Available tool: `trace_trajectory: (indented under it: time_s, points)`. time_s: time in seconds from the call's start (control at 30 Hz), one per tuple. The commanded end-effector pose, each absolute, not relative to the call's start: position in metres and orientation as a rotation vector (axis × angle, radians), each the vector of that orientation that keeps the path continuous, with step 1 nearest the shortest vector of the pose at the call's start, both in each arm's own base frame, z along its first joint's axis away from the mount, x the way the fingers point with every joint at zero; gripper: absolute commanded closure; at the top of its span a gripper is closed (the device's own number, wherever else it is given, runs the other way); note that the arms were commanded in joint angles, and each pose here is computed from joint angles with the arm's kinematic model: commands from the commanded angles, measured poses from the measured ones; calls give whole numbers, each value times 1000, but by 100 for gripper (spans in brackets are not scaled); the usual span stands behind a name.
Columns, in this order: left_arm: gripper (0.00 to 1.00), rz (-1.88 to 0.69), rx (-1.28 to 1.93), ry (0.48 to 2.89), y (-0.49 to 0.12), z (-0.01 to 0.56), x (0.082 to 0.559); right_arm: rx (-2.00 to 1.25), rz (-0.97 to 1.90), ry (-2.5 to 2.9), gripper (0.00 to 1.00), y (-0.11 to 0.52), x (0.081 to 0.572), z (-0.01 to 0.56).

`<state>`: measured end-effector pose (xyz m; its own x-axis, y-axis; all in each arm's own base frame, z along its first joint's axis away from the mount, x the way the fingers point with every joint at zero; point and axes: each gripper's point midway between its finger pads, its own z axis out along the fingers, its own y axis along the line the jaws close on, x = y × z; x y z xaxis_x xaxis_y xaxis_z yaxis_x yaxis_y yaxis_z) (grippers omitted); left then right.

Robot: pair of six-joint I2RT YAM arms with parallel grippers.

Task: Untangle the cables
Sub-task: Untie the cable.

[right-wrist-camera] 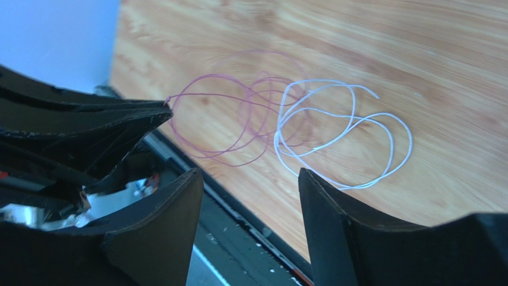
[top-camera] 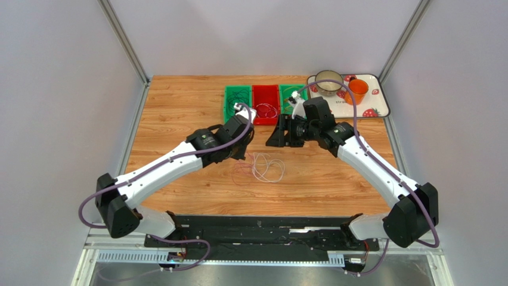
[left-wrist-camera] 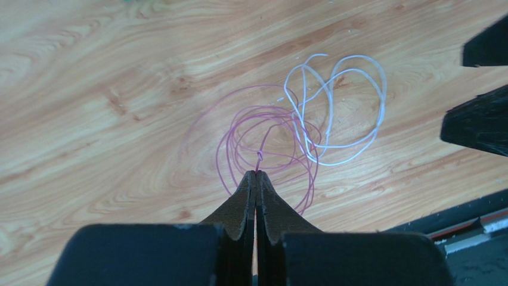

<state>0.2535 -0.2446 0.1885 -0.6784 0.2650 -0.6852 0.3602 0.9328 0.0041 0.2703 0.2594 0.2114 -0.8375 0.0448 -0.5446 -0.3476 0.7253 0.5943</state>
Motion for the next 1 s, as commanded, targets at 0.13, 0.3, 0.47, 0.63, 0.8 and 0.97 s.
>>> trace_trajectory:
  time_s: [0.13, 0.3, 0.47, 0.63, 0.8, 0.97]
  points:
    - [100, -148, 554, 2183, -199, 276, 233, -576, 1381, 2043, 30, 308, 255, 298]
    - [100, -170, 568, 2141, -189, 291, 225, -619, 1457, 1993, 28, 320, 256, 307]
    - [100, -130, 521, 2076, -170, 321, 224, -555, 1332, 2139, 26, 320, 267, 272]
    - [100, -60, 462, 2008, -149, 361, 229, -557, 1264, 2261, 26, 330, 252, 225]
    - [100, -58, 408, 2061, -149, 350, 230, -533, 1074, 2378, 26, 332, 240, 187]
    - [82, -100, 351, 2257, -170, 263, 224, -397, 933, 2496, 26, 323, 237, 150]
